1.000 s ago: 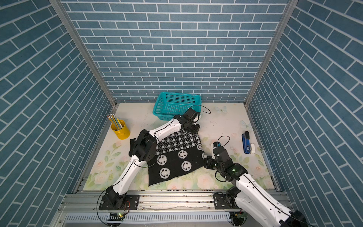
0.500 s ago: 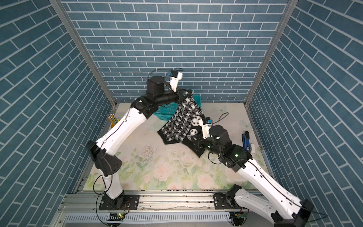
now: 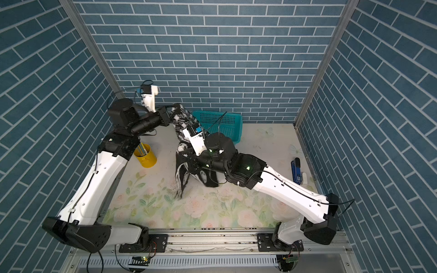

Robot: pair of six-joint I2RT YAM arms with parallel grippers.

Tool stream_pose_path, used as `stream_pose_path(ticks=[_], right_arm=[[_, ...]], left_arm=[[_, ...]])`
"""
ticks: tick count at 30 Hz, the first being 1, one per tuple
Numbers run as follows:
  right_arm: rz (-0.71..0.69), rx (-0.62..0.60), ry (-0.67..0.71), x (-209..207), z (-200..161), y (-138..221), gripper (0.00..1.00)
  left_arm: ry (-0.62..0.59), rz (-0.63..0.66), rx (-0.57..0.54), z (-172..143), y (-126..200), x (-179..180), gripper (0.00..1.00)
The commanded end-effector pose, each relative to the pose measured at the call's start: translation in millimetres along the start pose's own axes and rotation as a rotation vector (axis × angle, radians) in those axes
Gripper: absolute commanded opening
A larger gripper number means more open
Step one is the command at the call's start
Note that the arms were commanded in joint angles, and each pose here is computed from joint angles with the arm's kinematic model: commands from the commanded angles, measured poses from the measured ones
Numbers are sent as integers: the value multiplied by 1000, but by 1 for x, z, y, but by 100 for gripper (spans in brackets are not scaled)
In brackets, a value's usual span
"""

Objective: Roll up the scarf and place it into the basket
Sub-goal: Fold the scarf at the center of the board.

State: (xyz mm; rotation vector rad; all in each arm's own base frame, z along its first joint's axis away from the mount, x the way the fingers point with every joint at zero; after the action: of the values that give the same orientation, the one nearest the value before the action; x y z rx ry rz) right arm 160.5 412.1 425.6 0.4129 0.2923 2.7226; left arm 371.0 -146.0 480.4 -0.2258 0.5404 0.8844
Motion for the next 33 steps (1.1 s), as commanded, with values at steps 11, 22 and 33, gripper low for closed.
stream_pose_path(ticks=[11, 22, 33], right_arm=[[333, -8, 122, 117, 19, -74, 0], [198, -127, 66, 89, 16, -17, 0], [-628, 27, -604, -162, -233, 124, 0]], left_arm=[[-154, 231, -381, 136, 176, 1, 0], [-73, -89, -221, 97, 96, -21, 0], [95, -244, 411, -206, -201, -22, 0]])
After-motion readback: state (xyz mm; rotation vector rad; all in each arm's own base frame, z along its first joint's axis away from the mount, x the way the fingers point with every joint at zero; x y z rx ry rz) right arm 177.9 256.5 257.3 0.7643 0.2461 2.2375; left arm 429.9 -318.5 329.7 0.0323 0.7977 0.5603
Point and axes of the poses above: each gripper's point midway between its finger pads, its own y axis back along the fingers, its own x axis along the line the jaws close on, z = x × y, the point moved 1 cm from there along y, back along the fingers, and after that the axes turned 5 degrees about y, right-handed, at the moved point
